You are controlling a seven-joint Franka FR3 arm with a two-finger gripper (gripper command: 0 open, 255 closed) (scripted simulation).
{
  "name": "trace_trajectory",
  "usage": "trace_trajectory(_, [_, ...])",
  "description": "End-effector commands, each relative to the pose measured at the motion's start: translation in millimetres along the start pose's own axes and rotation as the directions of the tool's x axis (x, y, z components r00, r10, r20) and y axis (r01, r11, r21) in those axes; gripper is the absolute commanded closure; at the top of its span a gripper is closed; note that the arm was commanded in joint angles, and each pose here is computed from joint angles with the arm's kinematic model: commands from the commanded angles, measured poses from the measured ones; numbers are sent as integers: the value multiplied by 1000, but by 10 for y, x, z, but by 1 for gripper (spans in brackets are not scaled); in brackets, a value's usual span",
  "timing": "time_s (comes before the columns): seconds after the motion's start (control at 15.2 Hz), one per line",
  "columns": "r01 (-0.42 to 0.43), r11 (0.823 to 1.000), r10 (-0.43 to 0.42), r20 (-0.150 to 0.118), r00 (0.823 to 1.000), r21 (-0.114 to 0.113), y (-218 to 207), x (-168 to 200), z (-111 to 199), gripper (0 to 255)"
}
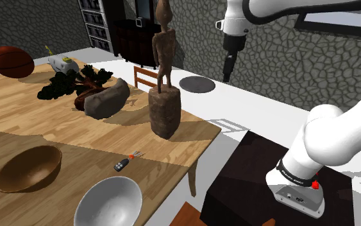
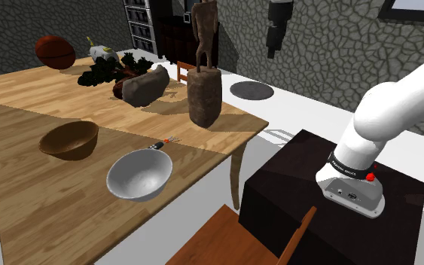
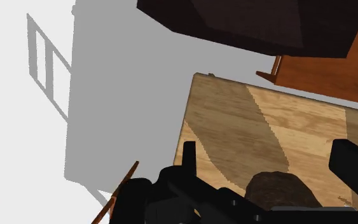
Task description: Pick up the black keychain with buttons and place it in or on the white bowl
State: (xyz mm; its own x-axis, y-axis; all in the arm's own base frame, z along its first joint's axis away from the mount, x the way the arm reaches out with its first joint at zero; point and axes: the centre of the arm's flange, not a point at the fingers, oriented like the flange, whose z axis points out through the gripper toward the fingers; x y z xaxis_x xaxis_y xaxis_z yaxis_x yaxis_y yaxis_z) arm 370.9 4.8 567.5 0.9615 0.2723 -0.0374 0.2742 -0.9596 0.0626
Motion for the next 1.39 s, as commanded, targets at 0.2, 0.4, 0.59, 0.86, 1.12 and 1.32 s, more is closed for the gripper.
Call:
trace_trajectory(0.2, [126,992,-126,-18,992,5,-195,507,361,0])
trace_trajectory(0.4, [200,980,-200,-28,979,7,-342,803,554,0])
trace_trajectory(0.59, [273,962,-273,-39,961,9,-511,1088,742,0])
trace_trajectory(0.86, [368,930,-367,-52,929,10,-771,1451,989,0])
trace_trajectory(1.12, [459,888,-458,-66,887,9,-1067,1788,1229,0])
trace_trajectory(1.32, [524,851,-522,-77,849,8,-1312,2023,1405,0])
